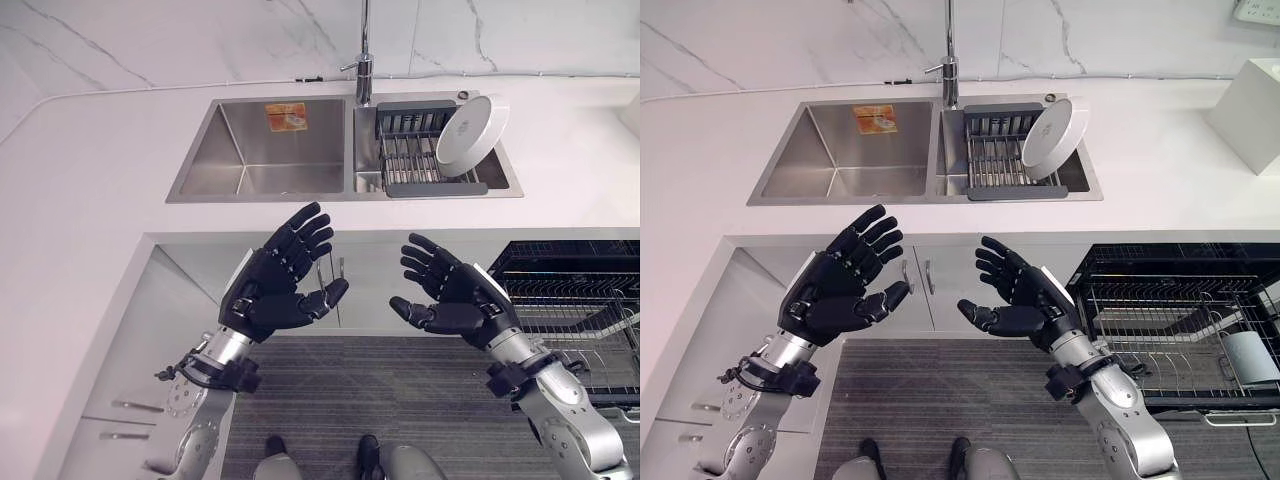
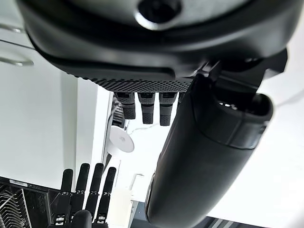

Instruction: Place the dishes in the dishwasher.

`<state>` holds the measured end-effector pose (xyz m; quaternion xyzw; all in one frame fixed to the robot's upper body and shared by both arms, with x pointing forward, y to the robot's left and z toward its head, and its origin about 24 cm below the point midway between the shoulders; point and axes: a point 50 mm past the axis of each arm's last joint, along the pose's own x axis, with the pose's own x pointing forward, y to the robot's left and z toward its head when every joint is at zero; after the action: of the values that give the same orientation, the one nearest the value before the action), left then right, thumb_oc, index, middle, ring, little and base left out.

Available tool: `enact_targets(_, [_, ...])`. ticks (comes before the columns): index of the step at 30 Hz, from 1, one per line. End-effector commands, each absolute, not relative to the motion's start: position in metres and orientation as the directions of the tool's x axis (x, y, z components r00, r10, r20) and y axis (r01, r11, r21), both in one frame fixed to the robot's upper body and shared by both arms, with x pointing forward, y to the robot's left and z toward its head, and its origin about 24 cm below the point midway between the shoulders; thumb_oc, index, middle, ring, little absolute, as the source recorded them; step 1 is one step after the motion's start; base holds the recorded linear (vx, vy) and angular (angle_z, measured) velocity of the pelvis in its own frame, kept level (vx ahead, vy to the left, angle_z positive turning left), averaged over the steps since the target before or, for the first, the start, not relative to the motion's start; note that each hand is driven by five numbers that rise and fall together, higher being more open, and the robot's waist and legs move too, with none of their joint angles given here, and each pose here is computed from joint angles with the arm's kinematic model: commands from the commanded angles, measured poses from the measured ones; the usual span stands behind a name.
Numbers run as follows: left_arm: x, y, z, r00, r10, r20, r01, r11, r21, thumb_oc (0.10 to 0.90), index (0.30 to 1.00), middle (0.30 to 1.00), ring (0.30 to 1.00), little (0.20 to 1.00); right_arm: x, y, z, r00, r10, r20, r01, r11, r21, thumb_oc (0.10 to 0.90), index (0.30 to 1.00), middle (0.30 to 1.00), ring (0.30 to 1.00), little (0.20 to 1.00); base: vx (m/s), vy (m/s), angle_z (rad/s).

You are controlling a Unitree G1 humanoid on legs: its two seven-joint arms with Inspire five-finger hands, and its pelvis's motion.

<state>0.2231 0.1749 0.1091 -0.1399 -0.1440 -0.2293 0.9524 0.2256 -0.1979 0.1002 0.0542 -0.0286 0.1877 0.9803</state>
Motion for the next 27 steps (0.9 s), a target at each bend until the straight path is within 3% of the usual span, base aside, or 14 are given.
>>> enact_targets(1, [0.215,0.182,0.151,0.726,-0.369,0.580,0.512,0.853,-0.098,0.800,0.900,0.900,0.900,0.900,0.220,-0.193,0.142,0.860,0.359,0.362,-0.400,0.916,0.043,0.800,0.900,0.900,0.900,0.900,0.05,0.042,0.14])
enact_targets(19, [0.218,0.172,0.174,0.631,-0.426,0.648,0.506,0.860,0.072,0.800,0.900,0.900,0.900,0.900,0.226,-0.179,0.147,0.820,0.391,0.418,-0.447,0.894,0.039,0.800,0.900,0.900,0.900,0.900,0.12,0.240,-0.09])
enact_targets(27, [0.228,0.168,0.176,0.649,-0.415,0.638,0.471,0.877,0.092,0.800,0.900,0.900,0.900,0.900,0.226,-0.180,0.151,0.797,0.426,0.428,-0.469,0.883,-0.008,0.800,0.900,0.900,0.900,0.900,0.12,-0.092,-0.26])
